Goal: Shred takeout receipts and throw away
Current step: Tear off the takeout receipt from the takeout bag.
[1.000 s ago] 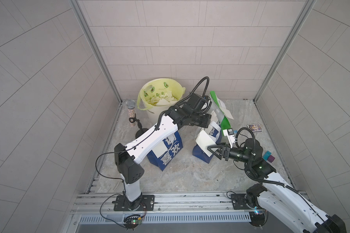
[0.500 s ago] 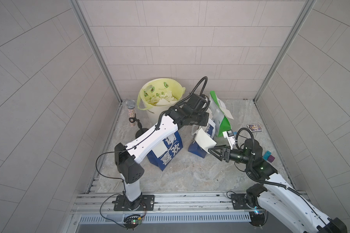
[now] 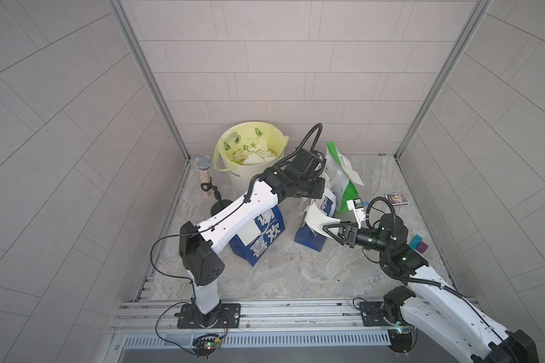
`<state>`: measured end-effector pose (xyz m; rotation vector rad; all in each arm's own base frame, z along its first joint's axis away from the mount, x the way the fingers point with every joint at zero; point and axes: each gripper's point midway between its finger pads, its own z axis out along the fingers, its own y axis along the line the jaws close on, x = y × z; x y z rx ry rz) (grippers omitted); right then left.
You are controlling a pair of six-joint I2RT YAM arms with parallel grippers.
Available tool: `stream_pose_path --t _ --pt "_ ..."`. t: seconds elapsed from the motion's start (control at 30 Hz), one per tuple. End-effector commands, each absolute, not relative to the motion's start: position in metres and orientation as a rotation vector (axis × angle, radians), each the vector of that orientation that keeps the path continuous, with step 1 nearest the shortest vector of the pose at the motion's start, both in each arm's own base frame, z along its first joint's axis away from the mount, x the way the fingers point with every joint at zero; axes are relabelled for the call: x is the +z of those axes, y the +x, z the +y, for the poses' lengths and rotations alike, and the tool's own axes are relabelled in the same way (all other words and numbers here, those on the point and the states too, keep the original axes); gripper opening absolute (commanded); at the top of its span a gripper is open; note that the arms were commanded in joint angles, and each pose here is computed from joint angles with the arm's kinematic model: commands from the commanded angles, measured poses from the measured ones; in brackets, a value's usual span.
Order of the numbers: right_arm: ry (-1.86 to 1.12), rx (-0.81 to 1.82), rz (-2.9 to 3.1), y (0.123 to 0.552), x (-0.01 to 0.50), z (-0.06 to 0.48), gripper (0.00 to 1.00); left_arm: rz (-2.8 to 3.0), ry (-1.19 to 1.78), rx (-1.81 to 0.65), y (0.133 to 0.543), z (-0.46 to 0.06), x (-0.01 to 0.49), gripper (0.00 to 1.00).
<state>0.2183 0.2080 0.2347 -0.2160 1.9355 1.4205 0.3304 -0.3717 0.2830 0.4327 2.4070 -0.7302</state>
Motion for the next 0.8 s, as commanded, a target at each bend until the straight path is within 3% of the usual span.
stream_pose_path --t 0.0,0.1,0.2,0.23,0.53,0.77 --pt "-0.235 1.402 1.878 0.222 0.251 0.208 0.58 2.337 0.411 -0.782 0.334 -0.375 0.303 0.0" --pt "-0.237 1.392 1.869 0.224 0.253 0.207 0.46 2.343 0.413 -0.774 0.334 -0.375 0.301 0.0" --pt "-0.241 1.36 1.863 0.226 0.254 0.206 0.19 2.354 0.385 -0.756 0.338 -0.371 0.298 0.0" --pt "-0.242 1.344 1.87 0.227 0.254 0.205 0.15 2.367 0.354 -0.737 0.34 -0.369 0.296 0.0" --pt "-0.331 1.257 1.809 0.221 0.277 0.201 0.01 2.521 0.103 -0.507 0.352 -0.338 0.275 0.0" --pt "-0.445 1.198 1.779 0.207 0.295 0.201 0.0 2.544 0.058 -0.506 0.353 -0.338 0.265 0.0"
